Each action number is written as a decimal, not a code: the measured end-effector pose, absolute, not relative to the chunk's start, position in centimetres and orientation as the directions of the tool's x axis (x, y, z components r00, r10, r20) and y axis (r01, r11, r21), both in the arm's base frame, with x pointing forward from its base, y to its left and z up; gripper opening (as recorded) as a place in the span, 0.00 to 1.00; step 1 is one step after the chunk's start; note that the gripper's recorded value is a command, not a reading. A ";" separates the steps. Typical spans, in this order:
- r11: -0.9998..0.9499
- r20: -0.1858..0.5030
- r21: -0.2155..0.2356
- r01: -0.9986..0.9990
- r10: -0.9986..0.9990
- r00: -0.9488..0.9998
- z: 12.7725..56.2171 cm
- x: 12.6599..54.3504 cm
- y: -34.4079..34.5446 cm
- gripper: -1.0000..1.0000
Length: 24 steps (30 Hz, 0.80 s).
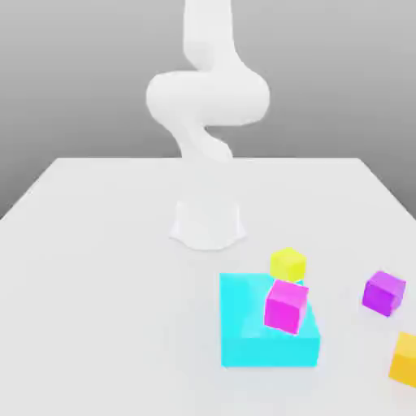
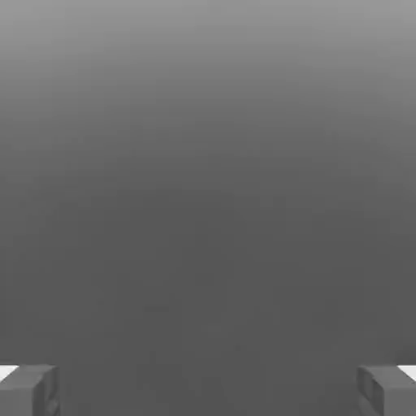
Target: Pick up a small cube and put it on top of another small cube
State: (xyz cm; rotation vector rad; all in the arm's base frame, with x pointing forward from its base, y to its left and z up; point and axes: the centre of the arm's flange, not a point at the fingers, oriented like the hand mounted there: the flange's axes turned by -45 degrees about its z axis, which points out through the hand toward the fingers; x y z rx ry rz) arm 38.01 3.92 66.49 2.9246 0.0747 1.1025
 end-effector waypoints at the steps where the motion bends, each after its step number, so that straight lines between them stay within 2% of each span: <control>1: -0.997 0.633 0.047 0.063 0.079 0.770 64.4 39.2 5.6 0.50; 6: -0.975 0.498 0.106 0.195 0.222 0.838 53.9 42.4 13.7 0.50; 12: -0.918 0.325 0.129 0.376 0.397 0.858 40.9 41.1 22.5 0.50; 17: -0.841 0.179 0.102 0.531 0.541 0.822 30.7 36.0 28.6 0.50; 22: -0.737 0.040 0.029 0.675 0.676 0.736 22.1 27.6 33.1 0.50; 24: -0.721 0.012 0.006 0.693 0.693 0.721 19.8 25.9 33.5 0.50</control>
